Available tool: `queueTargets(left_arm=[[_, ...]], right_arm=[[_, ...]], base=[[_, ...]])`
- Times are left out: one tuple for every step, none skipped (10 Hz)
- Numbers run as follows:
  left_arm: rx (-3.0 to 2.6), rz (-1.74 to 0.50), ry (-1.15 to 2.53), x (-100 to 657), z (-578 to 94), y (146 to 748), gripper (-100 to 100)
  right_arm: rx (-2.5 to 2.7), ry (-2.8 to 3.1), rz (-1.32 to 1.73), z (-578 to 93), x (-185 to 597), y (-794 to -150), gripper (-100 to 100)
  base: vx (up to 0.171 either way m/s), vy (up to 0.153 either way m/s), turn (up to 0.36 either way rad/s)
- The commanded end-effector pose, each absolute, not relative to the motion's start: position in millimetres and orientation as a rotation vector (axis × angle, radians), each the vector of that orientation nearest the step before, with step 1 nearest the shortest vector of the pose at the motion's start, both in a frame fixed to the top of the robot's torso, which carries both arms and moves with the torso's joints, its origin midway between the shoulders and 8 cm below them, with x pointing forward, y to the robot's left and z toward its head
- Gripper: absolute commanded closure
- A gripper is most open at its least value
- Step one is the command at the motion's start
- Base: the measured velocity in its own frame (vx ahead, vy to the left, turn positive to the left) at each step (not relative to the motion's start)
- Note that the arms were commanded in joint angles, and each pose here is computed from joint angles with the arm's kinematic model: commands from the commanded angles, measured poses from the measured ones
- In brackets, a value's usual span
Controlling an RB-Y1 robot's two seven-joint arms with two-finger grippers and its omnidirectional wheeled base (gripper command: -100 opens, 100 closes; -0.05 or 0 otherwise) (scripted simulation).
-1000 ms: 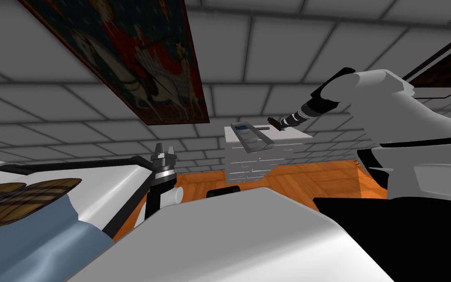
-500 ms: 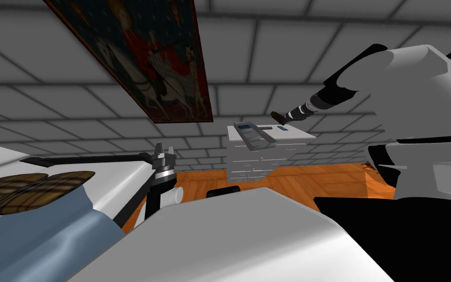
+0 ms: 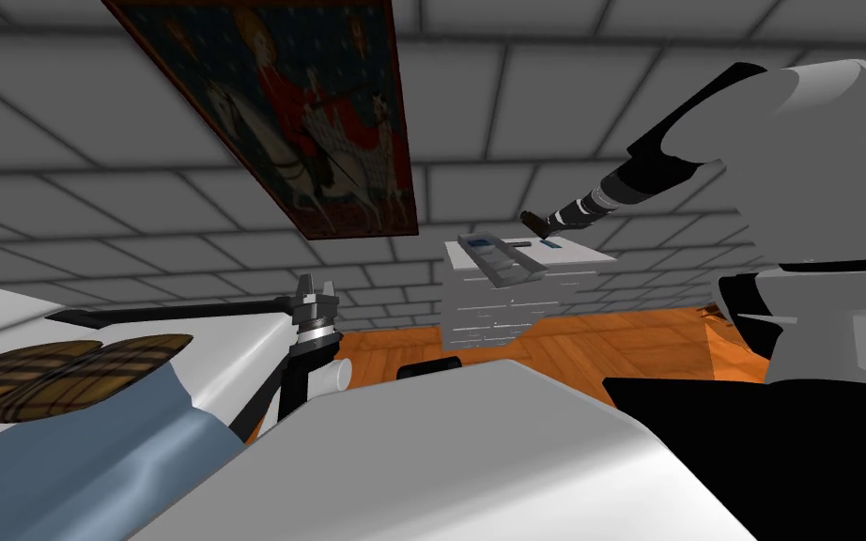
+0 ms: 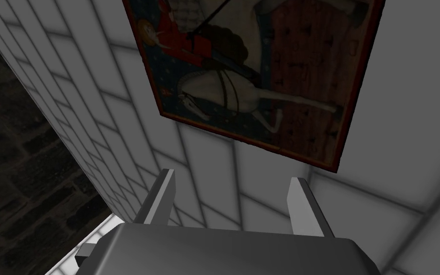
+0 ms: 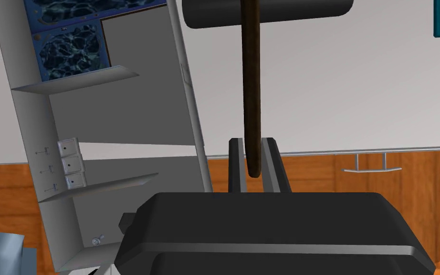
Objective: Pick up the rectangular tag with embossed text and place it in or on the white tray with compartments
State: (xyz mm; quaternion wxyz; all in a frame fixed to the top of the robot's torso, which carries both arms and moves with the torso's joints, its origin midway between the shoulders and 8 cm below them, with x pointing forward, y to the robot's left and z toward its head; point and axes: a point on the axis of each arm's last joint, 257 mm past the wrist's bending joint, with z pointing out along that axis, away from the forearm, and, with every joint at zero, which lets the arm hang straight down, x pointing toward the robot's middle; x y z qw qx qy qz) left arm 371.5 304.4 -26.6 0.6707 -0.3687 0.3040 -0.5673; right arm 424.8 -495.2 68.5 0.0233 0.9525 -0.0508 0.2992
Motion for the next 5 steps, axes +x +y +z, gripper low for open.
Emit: queueTargets(left_arm=[[-0.831,-1.278,0.685,371.5,-26.6,304.4,0],[-0.831,-1.278,0.685,371.5,-26.5,304.4,0],[-0.831,-1.278,0.685,371.5,-26.6,304.4,0],[-0.831,-1.278,0.685,371.5,-26.6,304.4,0],[-0.831,-1.278,0.685,371.5,-26.6,304.4,0]], right_arm=[[2.962,-0.134,0.887,63.5,420.5,-490.6,100],[2.971,-0.109,0.851,58.8,416.2,-486.0,100],[2.976,-0.097,0.833,56.4,414.0,-483.8,100],[2.984,-0.074,0.798,51.8,409.7,-479.9,100],[2.990,-0.055,0.768,47.8,406.1,-476.8,100]], base=[[0.033,0.193,-0.056],[0.045,0.209,-0.052],[0.060,0.193,-0.060],[0.060,0.201,-0.061],[0.051,0.214,-0.053]])
